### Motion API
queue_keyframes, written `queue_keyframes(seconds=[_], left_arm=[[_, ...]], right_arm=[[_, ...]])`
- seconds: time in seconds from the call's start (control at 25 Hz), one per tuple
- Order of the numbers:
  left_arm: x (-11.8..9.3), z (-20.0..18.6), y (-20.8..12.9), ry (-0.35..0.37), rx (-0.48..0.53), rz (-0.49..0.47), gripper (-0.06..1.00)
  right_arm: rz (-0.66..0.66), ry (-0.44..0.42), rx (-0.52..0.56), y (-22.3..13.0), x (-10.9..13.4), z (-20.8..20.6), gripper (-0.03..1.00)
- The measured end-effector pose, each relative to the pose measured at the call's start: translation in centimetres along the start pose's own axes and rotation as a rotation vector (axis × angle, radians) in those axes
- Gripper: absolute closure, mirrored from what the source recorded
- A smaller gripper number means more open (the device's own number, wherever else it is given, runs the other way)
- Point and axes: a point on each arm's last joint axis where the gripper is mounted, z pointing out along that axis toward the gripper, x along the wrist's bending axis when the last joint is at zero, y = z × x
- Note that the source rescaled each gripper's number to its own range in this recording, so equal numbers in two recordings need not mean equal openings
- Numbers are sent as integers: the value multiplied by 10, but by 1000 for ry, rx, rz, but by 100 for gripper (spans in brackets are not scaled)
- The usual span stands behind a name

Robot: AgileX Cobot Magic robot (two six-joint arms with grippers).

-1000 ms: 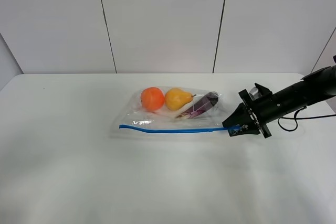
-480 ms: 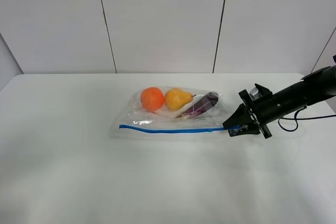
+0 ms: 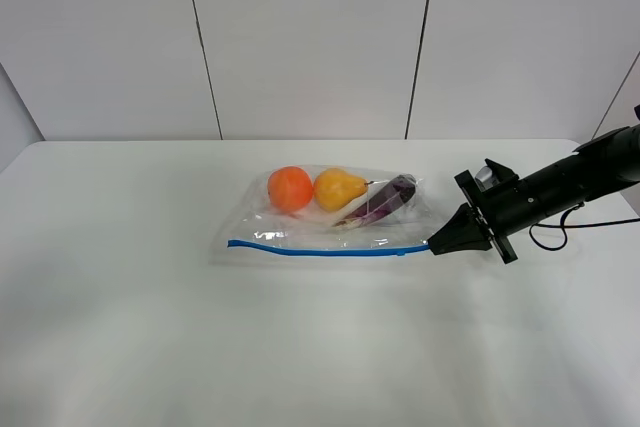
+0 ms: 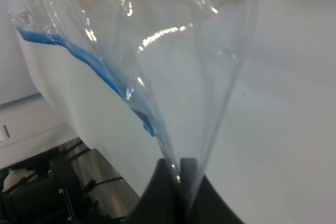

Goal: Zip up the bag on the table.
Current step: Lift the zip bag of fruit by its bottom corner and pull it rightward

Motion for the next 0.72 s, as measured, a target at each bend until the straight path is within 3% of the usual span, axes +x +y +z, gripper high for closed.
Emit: queue_keyframes(seconds=[0.24,0.48,0.72], left_arm=[[0,0,0,0,0,0,3],[0,0,0,0,0,0,3],[0,0,0,0,0,0,3]], right_arm=[[3,16,-13,1,2,-1,97],[-35,57,-87,3,24,-14,97],[-59,88,-79,2,40,-2,97]])
